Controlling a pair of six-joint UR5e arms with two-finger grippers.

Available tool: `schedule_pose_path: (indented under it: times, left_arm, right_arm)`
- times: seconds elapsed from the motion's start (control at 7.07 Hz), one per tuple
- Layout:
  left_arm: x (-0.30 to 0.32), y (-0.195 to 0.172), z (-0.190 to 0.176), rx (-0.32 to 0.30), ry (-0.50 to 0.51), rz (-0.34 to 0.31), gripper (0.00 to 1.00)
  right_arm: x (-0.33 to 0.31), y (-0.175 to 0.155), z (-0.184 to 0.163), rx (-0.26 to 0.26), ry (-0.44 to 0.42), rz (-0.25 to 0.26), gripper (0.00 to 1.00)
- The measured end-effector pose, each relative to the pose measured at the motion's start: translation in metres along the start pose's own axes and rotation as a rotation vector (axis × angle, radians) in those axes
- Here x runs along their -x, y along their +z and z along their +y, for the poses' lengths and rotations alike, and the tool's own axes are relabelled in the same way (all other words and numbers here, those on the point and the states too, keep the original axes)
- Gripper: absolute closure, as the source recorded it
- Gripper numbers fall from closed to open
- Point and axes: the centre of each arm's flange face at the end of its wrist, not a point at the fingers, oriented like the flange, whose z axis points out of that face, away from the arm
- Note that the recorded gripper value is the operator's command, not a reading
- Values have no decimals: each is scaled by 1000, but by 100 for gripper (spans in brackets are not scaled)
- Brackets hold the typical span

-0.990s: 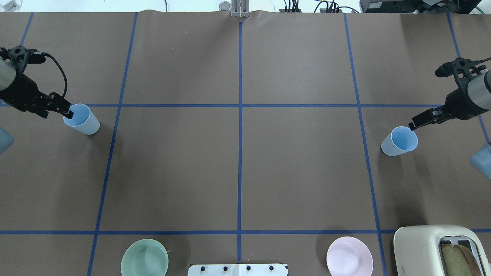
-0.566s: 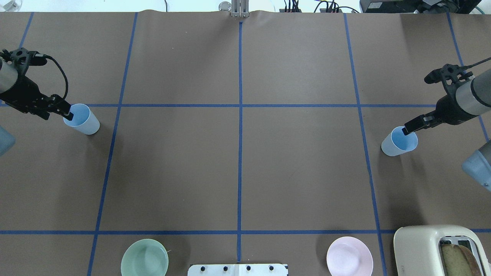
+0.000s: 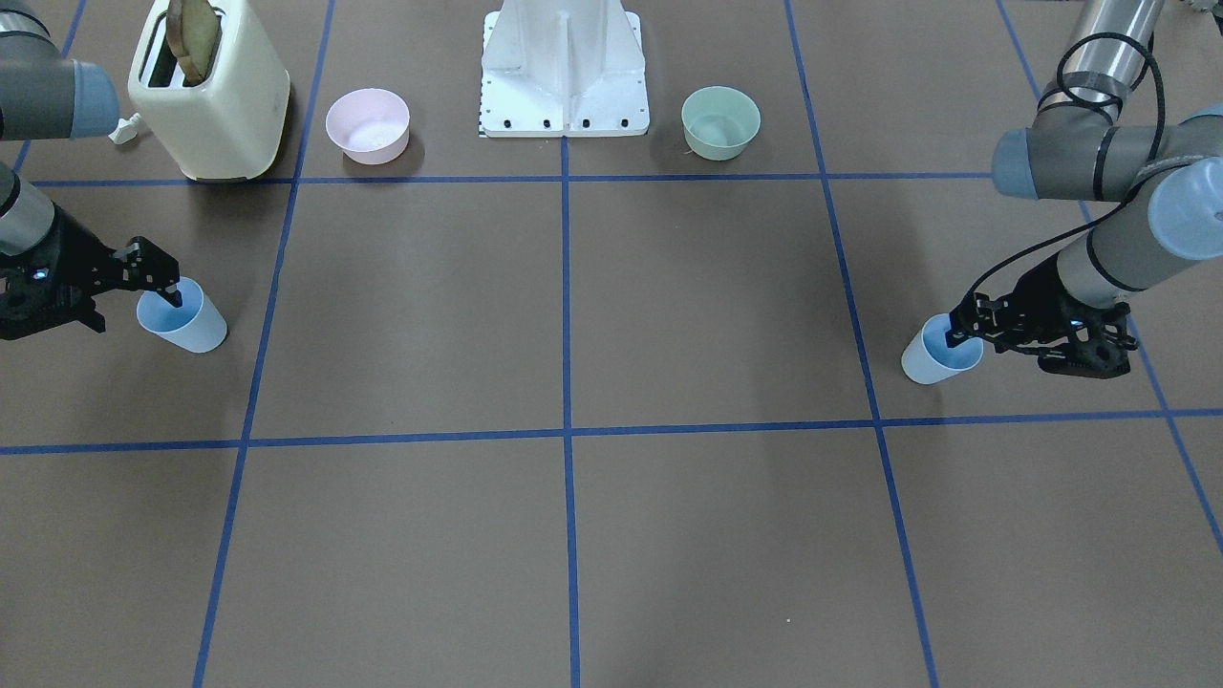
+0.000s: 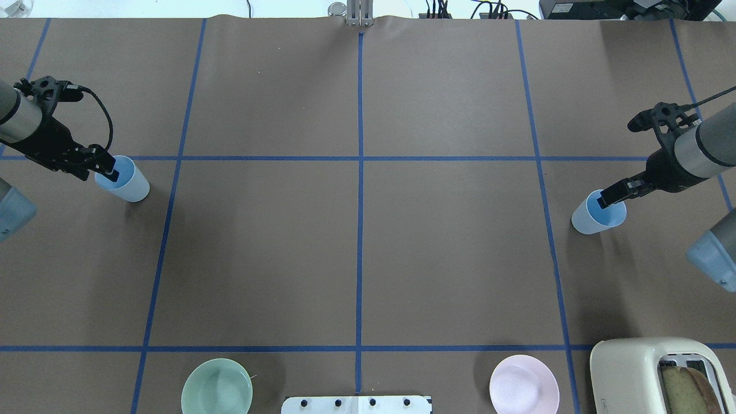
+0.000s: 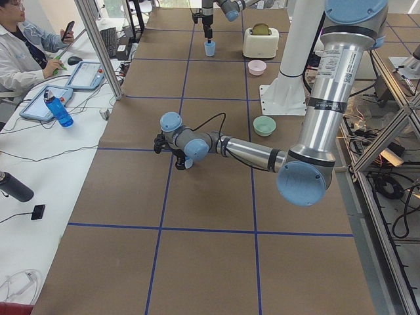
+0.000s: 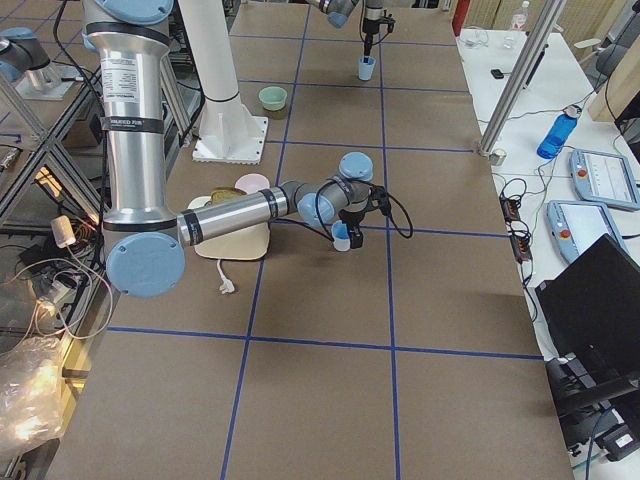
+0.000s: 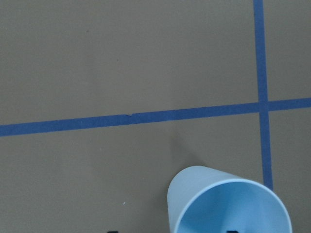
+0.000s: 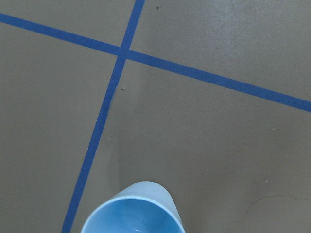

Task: Stack blue cups with both arms
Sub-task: 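Close the left gripper on its cup rim while the right gripper grasps its cup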

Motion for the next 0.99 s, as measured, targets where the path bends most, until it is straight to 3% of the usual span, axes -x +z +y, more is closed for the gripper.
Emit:
schedule_pose_path:
  times: [0.14,0.28,0.57,0.99]
  left_arm:
    - [-1,1,0,2,0,1,29]
    - [-1,2,0,3,1,2,43]
    - [-1,3,1,6,1,1,100]
    - [-13,-3,-4,1,12,18,100]
  right_arm:
    - [0,2,1,5,-3,1,7]
    - [-1,4,3,8,-5,1,8]
    - [-3,6,5,14,-6,4,9]
    - [-4,9,8,23,-10,7,10]
